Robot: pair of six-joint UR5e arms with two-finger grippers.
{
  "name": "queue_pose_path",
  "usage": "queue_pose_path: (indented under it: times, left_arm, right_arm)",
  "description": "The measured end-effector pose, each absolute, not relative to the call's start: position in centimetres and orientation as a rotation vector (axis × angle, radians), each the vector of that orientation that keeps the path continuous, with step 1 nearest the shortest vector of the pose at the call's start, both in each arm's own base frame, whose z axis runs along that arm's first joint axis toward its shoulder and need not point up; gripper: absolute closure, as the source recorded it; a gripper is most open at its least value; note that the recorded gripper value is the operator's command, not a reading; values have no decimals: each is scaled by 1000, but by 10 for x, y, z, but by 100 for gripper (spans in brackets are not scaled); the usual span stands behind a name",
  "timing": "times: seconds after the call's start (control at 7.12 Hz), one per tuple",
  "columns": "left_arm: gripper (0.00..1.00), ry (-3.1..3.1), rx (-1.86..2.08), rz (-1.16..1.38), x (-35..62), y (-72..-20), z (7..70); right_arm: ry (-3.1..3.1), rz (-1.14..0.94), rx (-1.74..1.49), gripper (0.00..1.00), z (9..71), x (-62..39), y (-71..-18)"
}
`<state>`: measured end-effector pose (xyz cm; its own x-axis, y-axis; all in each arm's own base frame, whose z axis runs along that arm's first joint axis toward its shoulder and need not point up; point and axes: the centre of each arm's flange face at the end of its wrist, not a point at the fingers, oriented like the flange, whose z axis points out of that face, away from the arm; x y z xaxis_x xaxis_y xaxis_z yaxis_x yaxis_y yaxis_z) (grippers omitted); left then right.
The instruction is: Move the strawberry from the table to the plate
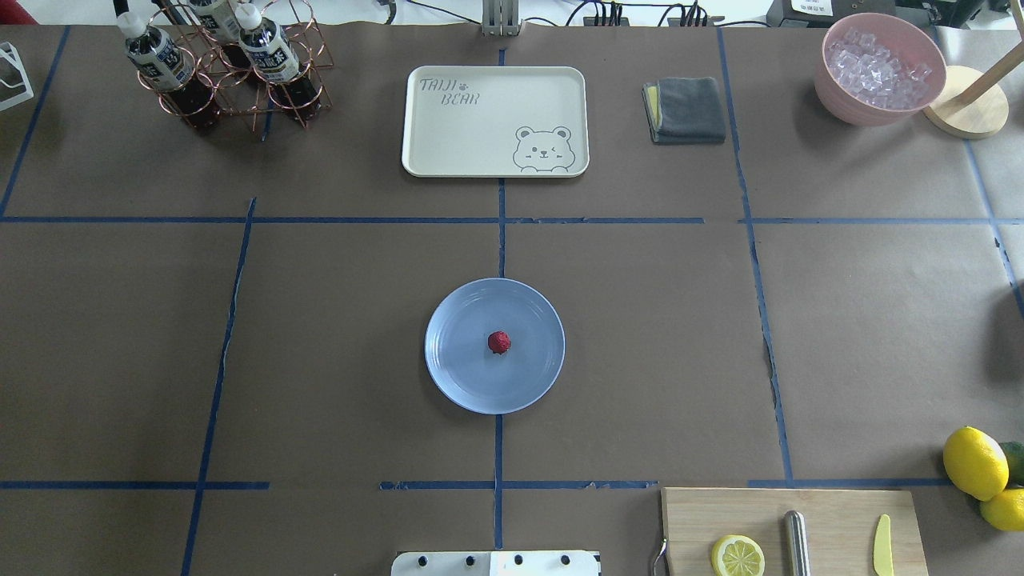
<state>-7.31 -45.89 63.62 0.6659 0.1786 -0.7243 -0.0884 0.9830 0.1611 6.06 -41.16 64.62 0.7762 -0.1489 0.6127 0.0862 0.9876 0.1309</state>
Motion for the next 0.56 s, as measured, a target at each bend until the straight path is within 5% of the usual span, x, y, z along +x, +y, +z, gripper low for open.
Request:
queue_pose_path:
  times: [0.56]
  left_arm:
    - [0, 821, 126, 154, -74, -456, 631]
  right_arm:
    - [-713, -105, 77, 0, 653, 61, -404]
